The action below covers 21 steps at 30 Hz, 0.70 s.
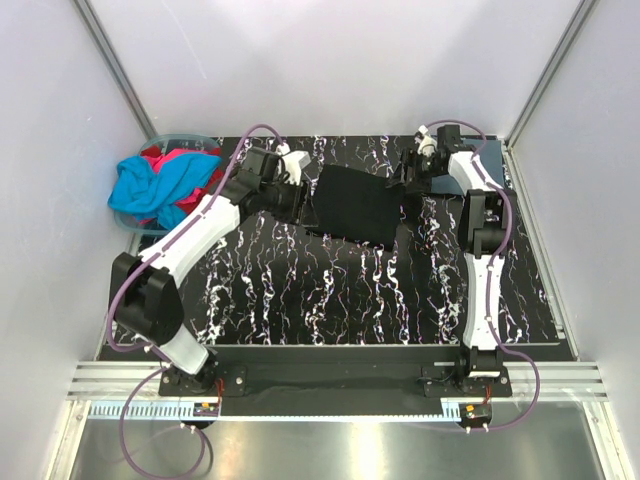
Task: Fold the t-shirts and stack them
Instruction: Neatly place the folded tshirt to the corner
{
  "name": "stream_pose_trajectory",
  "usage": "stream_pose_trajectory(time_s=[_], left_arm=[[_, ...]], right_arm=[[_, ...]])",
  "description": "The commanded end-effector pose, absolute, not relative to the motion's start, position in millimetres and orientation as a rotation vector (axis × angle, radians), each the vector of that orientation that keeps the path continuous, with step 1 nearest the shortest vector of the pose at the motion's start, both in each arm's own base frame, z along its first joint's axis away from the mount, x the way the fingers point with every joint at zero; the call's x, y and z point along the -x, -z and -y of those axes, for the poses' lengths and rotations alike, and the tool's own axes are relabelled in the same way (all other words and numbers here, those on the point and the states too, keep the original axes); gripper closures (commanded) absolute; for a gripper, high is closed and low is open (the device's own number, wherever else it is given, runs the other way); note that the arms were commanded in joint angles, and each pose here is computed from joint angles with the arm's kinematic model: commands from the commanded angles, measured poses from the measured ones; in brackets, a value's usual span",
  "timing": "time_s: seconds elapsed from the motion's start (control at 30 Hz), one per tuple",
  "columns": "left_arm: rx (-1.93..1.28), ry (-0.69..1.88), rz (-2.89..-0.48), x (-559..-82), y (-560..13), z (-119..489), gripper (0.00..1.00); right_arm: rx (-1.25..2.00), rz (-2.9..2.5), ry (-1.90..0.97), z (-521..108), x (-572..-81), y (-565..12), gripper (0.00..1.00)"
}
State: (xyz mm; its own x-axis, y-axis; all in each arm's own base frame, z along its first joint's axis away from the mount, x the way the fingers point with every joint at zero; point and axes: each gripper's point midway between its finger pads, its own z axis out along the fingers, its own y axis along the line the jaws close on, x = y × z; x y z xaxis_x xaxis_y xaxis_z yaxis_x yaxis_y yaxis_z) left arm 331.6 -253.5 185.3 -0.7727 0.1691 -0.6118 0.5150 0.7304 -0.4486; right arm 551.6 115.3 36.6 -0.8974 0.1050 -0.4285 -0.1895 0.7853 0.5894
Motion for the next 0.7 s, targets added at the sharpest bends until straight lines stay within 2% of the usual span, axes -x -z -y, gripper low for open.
stream_pose_trajectory(time_s=[0.0,0.2,0.27,0.33,0.37,0.4,0.53,0.67], left_arm=[[-0.543,0.866,-2.262,-337,-219,257,0.51],[-0.544,0.874,-2.247,-333,-224,256,0.51],[-0.544,0.873,-2.241,-332,-226,255,0.51],[-0.542,0.878,-2.240,-332,-226,256,0.51],[-0.542,0.882,-2.239,-331,-227,256,0.51],[-0.543,0.882,-2.239,-331,-227,256,0.51],[-0.544,0.887,-2.241,-330,-226,257,0.51],[-0.544,0.885,-2.234,-329,-227,256,0.51]], right_arm=[[0.090,-2.616,-0.839,-109,-546,-18,0.23],[0.126,-2.623,-0.838,-114,-555,-18,0.31],[0.166,-2.608,-0.824,-115,-560,-19,0.38],[0.173,-2.597,-0.813,-115,-564,-22,0.48],[0.177,-2.580,-0.795,-113,-570,-26,0.61],[0.182,-2.573,-0.783,-114,-572,-28,0.70],[0.228,-2.464,-0.744,-122,-591,-65,0.98],[0.337,-2.322,-0.656,-137,-600,-129,1.00]])
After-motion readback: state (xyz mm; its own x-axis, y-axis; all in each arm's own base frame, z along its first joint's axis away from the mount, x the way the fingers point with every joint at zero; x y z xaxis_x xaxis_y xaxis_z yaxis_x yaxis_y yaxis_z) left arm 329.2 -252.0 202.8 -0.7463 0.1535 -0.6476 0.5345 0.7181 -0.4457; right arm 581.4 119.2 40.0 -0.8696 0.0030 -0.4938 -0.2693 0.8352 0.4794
